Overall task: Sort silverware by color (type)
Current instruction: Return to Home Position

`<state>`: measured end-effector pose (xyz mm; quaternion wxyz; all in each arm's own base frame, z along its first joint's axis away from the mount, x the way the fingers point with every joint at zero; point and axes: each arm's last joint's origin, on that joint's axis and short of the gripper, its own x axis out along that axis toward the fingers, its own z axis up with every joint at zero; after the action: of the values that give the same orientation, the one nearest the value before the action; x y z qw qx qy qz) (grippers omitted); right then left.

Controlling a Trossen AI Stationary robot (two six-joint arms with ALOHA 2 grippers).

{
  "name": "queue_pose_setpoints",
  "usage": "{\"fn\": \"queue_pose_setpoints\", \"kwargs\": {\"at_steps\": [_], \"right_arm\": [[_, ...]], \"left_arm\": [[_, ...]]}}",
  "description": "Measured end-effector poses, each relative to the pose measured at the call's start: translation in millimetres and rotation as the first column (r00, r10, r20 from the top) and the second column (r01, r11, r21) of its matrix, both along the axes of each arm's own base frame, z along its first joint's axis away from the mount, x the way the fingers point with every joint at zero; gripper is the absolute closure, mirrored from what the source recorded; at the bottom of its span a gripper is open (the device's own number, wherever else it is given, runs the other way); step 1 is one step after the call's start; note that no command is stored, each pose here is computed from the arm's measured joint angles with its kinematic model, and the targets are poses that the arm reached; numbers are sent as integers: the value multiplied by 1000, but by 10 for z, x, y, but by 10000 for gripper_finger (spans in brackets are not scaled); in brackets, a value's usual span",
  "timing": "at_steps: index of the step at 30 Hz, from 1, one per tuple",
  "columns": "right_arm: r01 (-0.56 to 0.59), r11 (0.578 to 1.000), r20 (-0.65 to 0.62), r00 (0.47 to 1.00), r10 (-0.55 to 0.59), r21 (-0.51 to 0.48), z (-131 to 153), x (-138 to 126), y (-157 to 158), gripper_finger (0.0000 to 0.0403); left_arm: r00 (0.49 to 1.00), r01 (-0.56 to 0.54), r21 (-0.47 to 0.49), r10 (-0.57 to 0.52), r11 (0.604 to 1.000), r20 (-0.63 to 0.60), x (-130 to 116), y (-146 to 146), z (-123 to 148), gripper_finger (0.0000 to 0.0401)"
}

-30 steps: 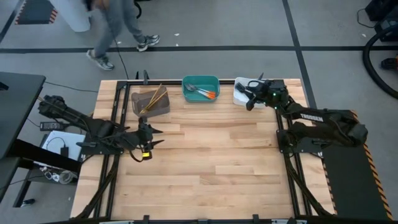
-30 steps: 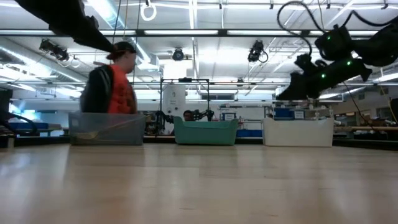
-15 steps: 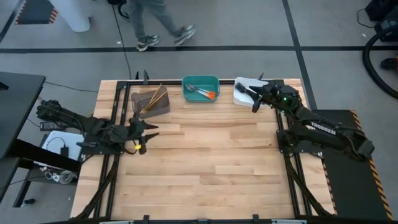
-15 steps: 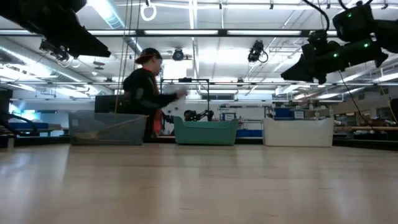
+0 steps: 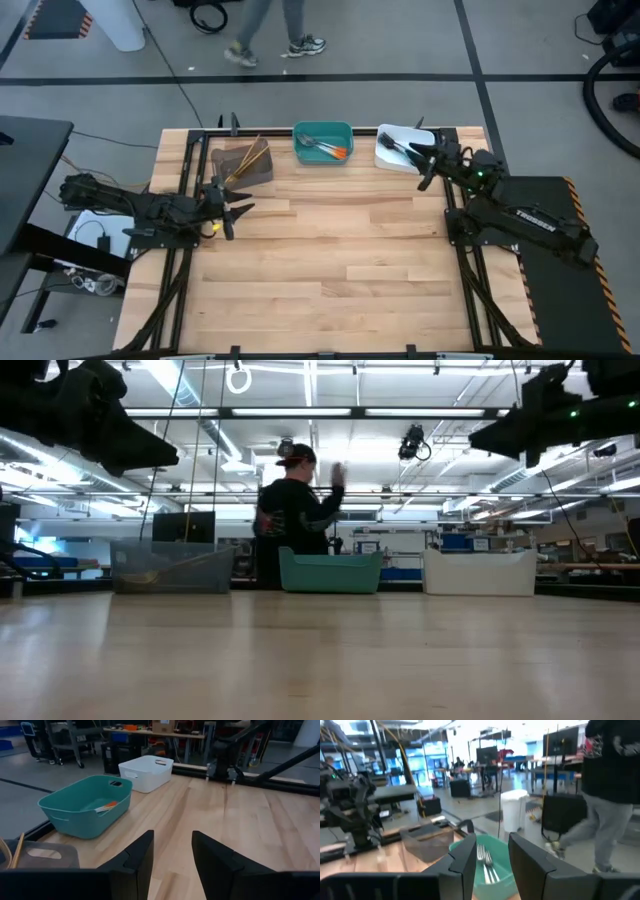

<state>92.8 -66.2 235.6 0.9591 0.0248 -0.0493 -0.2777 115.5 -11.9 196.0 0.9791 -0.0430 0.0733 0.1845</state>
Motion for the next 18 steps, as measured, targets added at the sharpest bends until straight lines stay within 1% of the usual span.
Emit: {"fn": "queue_pose_setpoints", "kwargs": {"at_steps": [2, 6, 9, 13, 18], "right_arm": [[18, 1000, 10, 1000, -18, -9, 10, -37, 45, 283], [55, 998, 3, 998, -55, 13, -41, -104, 124, 283], [41, 999, 13, 999, -42, 32, -111, -129, 176, 283], [55, 998, 42, 998, -56, 36, -195, -156, 223, 283], [69, 997, 50, 996, -71, 40, -332, -155, 247, 283]], "left_arm": [[1000, 1, 2, -1, 1000, 13, -22, 6, -36, 260], [1000, 2, 1, -2, 1000, 30, -67, 16, -109, 260], [999, 4, 10, -4, 1000, 45, -97, 24, -139, 260], [997, 4, 7, -5, 1000, 76, -131, 32, -166, 260], [996, 4, 3, -4, 1000, 84, -155, 38, -264, 260]]}}
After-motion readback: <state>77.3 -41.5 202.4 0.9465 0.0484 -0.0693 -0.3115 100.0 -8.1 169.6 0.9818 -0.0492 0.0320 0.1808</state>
